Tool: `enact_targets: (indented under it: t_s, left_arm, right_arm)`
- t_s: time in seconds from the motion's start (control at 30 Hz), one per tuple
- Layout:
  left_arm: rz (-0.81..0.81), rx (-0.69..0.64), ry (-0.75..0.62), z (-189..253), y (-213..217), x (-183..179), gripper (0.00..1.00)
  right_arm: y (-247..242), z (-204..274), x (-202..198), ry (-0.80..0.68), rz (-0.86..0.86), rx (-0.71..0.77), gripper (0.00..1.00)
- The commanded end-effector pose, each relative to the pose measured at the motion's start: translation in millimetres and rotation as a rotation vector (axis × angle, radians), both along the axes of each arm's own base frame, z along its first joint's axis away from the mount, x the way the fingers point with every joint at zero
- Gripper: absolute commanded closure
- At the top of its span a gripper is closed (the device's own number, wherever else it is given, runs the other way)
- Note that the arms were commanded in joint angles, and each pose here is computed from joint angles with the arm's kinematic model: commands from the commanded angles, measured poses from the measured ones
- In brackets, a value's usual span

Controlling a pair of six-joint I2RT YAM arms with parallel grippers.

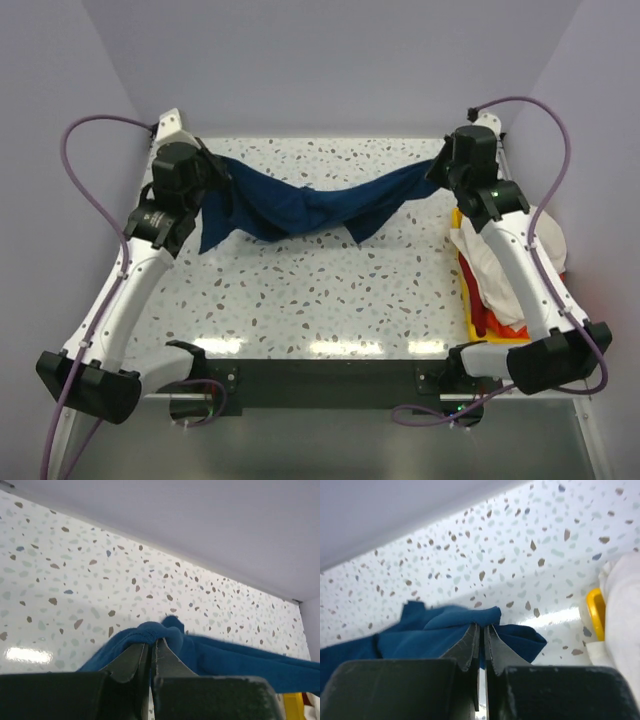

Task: Fold and stack the t-shirts
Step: Flatten the tshirt out

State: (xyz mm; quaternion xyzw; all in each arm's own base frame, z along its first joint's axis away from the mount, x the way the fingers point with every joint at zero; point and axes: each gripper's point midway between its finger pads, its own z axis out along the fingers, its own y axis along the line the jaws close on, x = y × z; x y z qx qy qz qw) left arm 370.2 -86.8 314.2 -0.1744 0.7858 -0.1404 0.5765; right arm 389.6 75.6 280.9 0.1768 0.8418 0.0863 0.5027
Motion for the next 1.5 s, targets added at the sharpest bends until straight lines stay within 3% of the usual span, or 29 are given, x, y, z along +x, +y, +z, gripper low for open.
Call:
enact_targets:
  t_s: [0.0, 0.1, 0.23, 0.37, 0.57, 0.77, 0.97, 1.03, 1.2, 1.4, 1.47]
  left_arm:
    - [0.072, 0.034, -0.096, 56, 28, -4, 1.0]
    - [0.127, 0.016, -0.147, 89, 54, 12, 1.0]
    - [0.097, -0.022, -0.175, 114, 58, 44, 1.0]
    - [0.12, -0.037, -0.246, 151, 71, 51, 1.0]
    - [0.103, -0.01, -0.36, 212, 77, 18, 1.0]
    - [0.098, -0.009, -0.472, 251, 78, -40, 1.0]
    - [0.091, -0.013, -0.532, 276, 77, -58, 1.0]
    - [0.086, -0.012, -0.529, 277, 76, -50, 1.0]
    - [0.061, -0.03, -0.463, 247, 70, 10, 1.0]
    - [-0.003, -0.108, -0.314, 157, 58, 98, 1.0]
    - [0.003, -0.121, -0.24, 112, 68, 128, 0.92]
  right_arm:
    - [-27, 54, -14, -0.081, -0.065, -0.051, 1.0]
    - [-38, 110, -11, -0.199, -0.105, -0.044, 1.0]
    - [-34, 135, 11, -0.238, -0.088, -0.03, 1.0]
    - [-37, 171, 14, -0.307, -0.1, -0.027, 1.0]
    - [-51, 235, -21, -0.459, -0.124, -0.032, 1.0]
    - [-58, 262, -66, -0.552, -0.117, -0.012, 1.0]
    - [-66, 281, -87, -0.608, -0.136, -0.022, 1.0]
    - [-63, 277, -75, -0.586, -0.13, -0.033, 1.0]
    - [-49, 252, -36, -0.541, -0.092, -0.023, 1.0]
    - [-25, 179, 44, -0.402, -0.044, -0.017, 1.0]
    - [-14, 137, 74, -0.317, -0.01, -0.014, 0.95]
